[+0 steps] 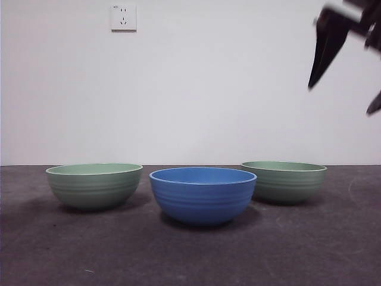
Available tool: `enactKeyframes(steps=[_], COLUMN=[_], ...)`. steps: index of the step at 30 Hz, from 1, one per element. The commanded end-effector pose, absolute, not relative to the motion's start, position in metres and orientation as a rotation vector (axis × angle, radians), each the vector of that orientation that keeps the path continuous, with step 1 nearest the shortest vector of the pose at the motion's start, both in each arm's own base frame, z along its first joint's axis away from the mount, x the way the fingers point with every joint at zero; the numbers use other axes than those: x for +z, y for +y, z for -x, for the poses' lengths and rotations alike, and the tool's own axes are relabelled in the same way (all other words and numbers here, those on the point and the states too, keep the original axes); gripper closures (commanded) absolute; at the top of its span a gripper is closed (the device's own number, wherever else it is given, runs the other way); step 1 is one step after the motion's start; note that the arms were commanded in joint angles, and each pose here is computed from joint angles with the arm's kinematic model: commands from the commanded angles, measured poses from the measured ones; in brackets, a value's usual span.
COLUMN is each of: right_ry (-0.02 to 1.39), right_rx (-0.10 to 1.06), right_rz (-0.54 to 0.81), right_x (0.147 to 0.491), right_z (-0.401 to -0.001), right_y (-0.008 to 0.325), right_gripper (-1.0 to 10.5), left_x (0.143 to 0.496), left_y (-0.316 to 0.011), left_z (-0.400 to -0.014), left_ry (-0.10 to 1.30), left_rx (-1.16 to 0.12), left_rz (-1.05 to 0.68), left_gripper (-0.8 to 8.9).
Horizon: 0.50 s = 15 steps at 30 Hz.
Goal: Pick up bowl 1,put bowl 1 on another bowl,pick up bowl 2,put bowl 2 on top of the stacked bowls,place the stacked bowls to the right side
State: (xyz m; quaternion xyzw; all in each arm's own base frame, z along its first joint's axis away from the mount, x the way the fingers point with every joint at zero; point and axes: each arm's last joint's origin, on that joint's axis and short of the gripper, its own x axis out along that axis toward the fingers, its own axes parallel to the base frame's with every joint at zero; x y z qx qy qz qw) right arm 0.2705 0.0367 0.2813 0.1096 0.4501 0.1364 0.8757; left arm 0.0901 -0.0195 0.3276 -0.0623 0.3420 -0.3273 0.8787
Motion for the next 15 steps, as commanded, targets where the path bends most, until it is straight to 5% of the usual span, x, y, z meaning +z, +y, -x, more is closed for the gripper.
enactKeyframes(steps=[1, 8, 15], right_ry=[0.979, 1.036, 1.089], right_rx=[0.248, 0.210, 0.196], right_rz=[-0.229, -0.230, -0.249], right_x=[0.263, 0.219, 0.183], right_z=[-0.286, -0.320, -0.338], right_y=[0.038, 0.041, 0.045], right_gripper=[3.5, 3.6, 5.2], left_x=[0.328, 0.328, 0.328], left_y=[-0.020, -0.020, -0.019], left_z=[-0.090, -0.090, -0.090], left_ry=[0.709, 0.710, 0.714], left_rx=[-0.685, -0.685, -0.685], left_rz=[0.133, 0.133, 0.135], left_gripper=[2.27, 2.27, 2.27])
